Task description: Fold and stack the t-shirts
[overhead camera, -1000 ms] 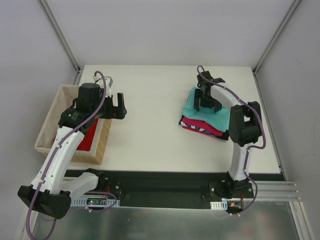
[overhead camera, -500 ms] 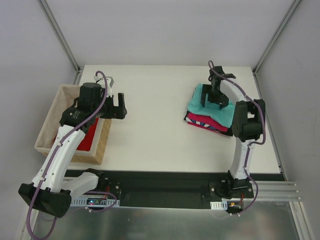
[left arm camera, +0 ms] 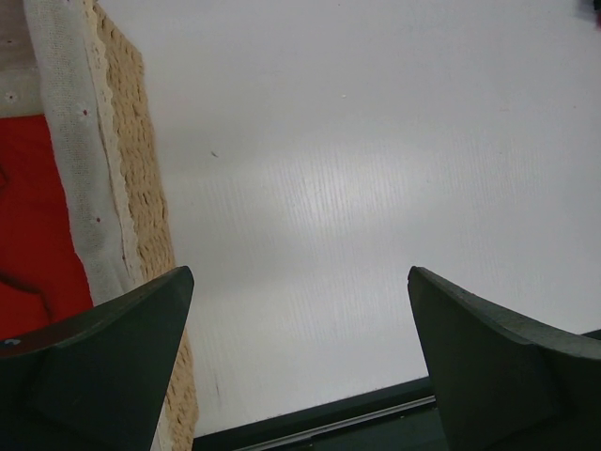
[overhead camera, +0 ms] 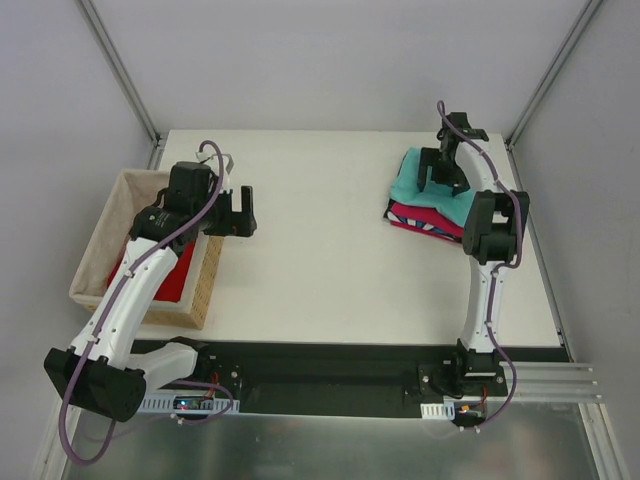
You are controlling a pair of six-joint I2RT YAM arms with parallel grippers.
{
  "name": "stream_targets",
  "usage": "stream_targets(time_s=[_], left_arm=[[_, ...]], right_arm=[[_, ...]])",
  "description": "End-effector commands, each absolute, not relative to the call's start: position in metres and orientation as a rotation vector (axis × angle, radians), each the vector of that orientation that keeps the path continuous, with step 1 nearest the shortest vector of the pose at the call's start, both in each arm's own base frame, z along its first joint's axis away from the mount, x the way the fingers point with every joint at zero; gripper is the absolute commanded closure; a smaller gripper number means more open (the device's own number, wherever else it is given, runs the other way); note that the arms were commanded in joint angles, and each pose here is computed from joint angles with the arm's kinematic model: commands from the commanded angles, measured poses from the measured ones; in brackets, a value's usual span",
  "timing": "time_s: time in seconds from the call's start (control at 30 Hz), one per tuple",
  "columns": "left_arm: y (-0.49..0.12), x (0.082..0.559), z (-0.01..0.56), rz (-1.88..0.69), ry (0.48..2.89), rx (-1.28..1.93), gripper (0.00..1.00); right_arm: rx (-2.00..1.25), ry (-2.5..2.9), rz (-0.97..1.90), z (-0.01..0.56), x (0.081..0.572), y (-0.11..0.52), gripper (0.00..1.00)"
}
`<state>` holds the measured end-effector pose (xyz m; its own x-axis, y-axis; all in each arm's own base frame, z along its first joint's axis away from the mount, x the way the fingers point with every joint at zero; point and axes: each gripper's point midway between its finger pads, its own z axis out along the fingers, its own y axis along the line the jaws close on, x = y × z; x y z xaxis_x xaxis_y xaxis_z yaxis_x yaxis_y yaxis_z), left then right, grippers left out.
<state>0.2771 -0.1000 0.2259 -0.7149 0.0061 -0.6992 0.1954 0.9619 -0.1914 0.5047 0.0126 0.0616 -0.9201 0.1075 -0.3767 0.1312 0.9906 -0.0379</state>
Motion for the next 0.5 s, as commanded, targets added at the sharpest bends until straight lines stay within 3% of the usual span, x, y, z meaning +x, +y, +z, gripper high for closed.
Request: stream_targets(time_s=[0.0, 0.47], left_arm=[[-0.105, 0.284, 0.233, -0.330, 2.333, 0.159, 0.01], [-0.115, 0.286, 0.226, -0.363, 2.366, 0.185, 0.00]], right_arm=[[0.101, 2.772, -0.083, 0.041, 0.523, -0.008, 0.03], [0.135, 2.564, -0.086, 0.080, 0.567, -0.078, 0.03]])
